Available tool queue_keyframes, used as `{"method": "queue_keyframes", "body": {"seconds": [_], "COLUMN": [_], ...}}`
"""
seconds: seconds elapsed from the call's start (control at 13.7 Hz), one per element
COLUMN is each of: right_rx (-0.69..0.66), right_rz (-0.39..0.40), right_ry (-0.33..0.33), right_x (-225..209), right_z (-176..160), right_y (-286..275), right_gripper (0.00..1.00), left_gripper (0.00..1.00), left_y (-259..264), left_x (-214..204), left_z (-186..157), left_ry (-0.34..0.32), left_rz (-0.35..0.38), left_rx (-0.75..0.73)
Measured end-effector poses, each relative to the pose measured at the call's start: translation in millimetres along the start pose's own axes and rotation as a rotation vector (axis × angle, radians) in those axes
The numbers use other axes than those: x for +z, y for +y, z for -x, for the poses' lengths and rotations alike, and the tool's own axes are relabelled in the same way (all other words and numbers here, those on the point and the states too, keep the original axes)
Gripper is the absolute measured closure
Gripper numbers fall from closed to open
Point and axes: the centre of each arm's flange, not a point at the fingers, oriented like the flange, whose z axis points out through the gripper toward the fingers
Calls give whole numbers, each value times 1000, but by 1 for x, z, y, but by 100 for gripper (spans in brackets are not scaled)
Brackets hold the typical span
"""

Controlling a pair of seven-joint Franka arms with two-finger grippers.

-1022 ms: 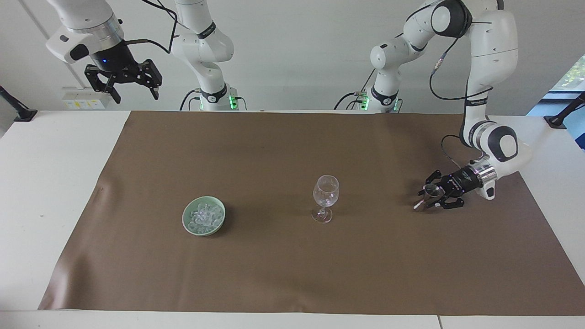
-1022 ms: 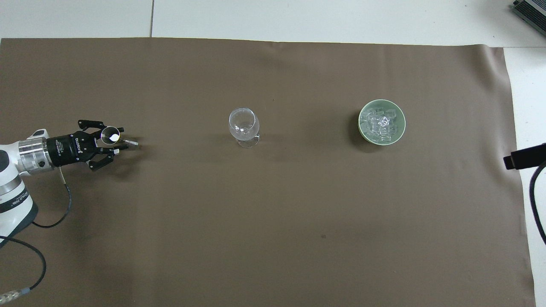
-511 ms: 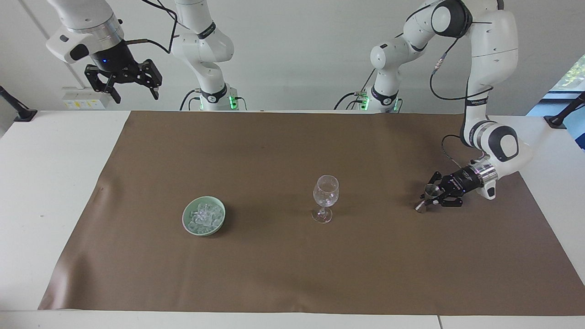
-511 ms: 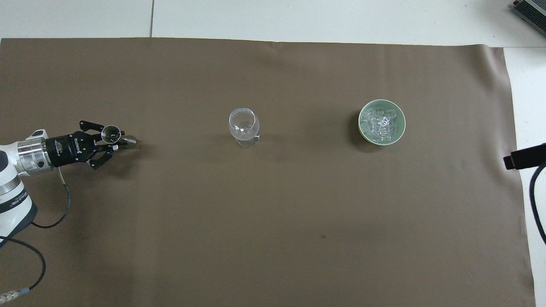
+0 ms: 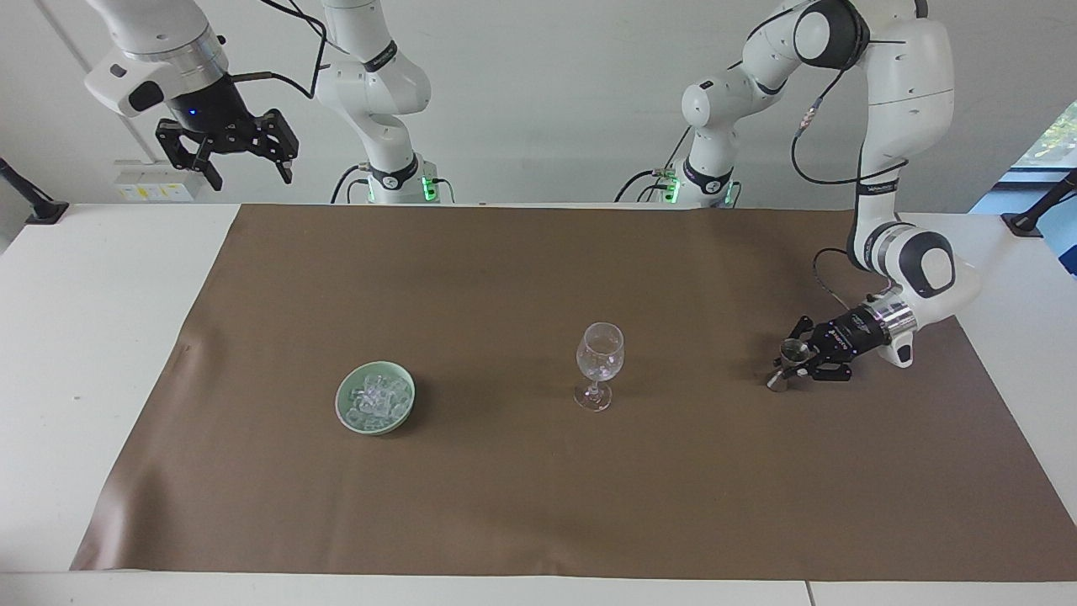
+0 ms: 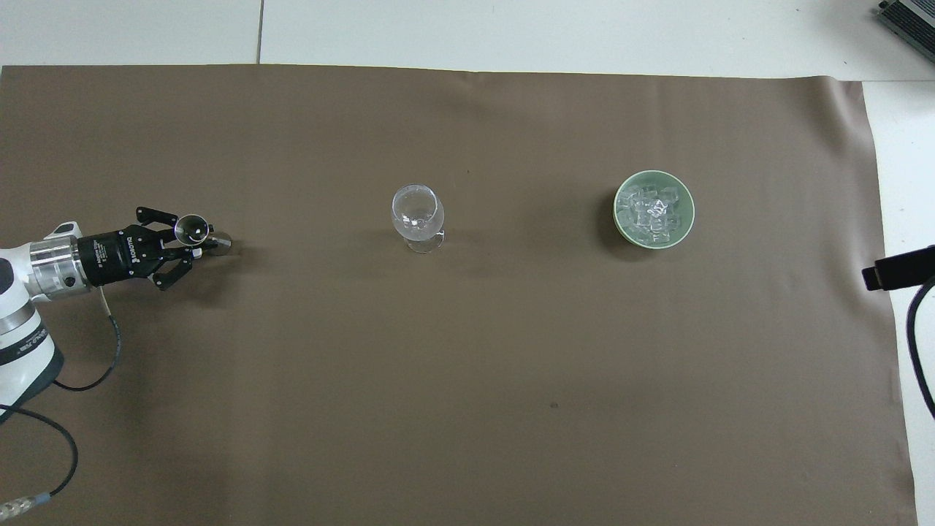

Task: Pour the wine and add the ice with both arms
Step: 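Lift and carry the silver cup over the clear glass with the left gripper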

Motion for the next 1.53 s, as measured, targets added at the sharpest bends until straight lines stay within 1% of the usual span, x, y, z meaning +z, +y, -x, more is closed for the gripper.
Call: {"method": "queue_keyframes", "body": {"seconds": [0.29, 0.51, 0.66, 0.88, 1.1, 1.24, 1.53], "right_rx": [0, 0, 0, 0, 0, 0, 0], "right_rz": [0, 0, 0, 0, 0, 0, 0], "right_ry": [0, 0, 0, 0, 0, 0, 0], "right_x": [0, 0, 0, 0, 0, 0, 0], "right_z": [0, 0, 0, 0, 0, 0, 0], "right_y": [0, 0, 0, 0, 0, 0, 0], "right_gripper": [0, 0, 0, 0, 0, 0, 0], "left_gripper": [77, 77, 77, 77, 77, 77, 77], "left_y": [-1, 1, 8, 12, 5, 0, -9], "left_x": [4, 8, 15, 35, 56, 70, 96], "left_z": [5, 15, 41, 101, 146, 169, 198], "left_ry": [-23, -46, -44, -29, -11, 0, 12], "left_rz": [-21, -40, -54, -85, -111, -125, -163], "left_rx": [0, -19, -33, -54, -63, -68, -45]}}
